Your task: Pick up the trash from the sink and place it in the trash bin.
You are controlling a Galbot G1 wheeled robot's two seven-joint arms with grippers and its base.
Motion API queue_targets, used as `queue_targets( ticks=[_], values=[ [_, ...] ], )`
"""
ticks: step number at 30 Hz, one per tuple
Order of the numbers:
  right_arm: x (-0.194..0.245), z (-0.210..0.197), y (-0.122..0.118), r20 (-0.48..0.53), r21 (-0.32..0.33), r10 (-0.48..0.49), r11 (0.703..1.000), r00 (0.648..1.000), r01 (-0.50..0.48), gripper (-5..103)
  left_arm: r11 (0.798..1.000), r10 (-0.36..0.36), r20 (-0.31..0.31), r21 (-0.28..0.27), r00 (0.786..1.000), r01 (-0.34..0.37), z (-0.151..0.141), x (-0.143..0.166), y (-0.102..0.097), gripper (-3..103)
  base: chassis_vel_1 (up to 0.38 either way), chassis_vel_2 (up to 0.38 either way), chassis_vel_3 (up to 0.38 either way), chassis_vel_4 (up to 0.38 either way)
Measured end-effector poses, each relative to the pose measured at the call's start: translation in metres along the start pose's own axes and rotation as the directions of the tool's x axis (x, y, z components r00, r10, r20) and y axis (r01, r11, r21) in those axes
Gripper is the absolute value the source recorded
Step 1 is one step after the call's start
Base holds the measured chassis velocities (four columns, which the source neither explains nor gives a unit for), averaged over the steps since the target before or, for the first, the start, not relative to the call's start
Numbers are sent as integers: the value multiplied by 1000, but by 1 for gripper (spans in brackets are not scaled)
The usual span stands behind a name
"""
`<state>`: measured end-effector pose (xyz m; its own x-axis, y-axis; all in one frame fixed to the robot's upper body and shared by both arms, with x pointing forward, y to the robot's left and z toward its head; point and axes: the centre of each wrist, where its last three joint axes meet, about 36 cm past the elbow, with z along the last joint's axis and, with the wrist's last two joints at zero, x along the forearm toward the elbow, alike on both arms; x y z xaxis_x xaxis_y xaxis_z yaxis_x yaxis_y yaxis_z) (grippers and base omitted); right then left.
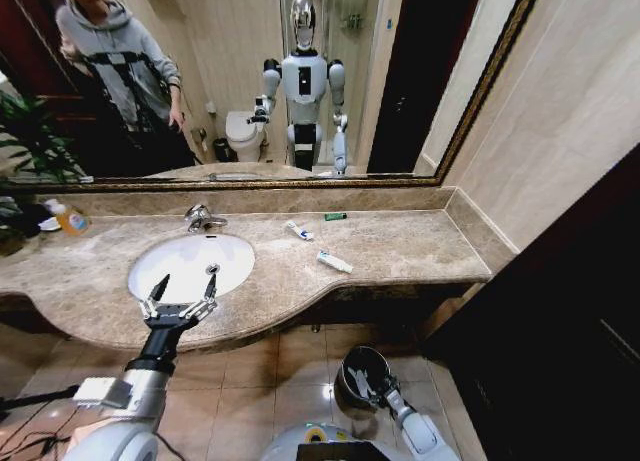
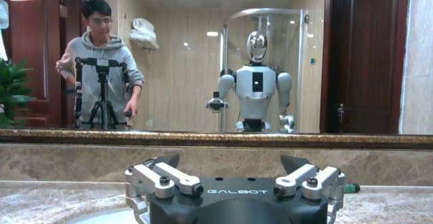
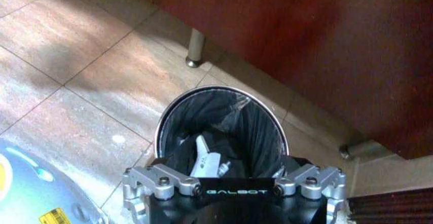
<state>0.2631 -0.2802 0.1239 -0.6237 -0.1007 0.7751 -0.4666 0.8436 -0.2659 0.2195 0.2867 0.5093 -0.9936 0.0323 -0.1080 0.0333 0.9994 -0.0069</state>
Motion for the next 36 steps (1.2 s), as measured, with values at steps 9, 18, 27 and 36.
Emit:
queue_targets(
  ticks=[9,18,27,36],
  values=[
    [6,0,2,10,-12,11,1000,1000,-10,100,1000,0,0,0,1000,0,0,0,0,100,0,0,0,0],
    [72,-40,-5,233,-229,115,972,966,-61,100,1000,0,0,0,1000,0,0,0,0,100,0,0,0,0],
    [183,-74,-5,441,-326,208,943,873,-60,100,1000,0,0,0,1000,0,0,0,0,100,0,0,0,0],
    [244,-147,-14,677,-354,262,935,688,-8,100,1000,0,0,0,1000,0,0,0,0,100,0,0,0,0]
  ],
)
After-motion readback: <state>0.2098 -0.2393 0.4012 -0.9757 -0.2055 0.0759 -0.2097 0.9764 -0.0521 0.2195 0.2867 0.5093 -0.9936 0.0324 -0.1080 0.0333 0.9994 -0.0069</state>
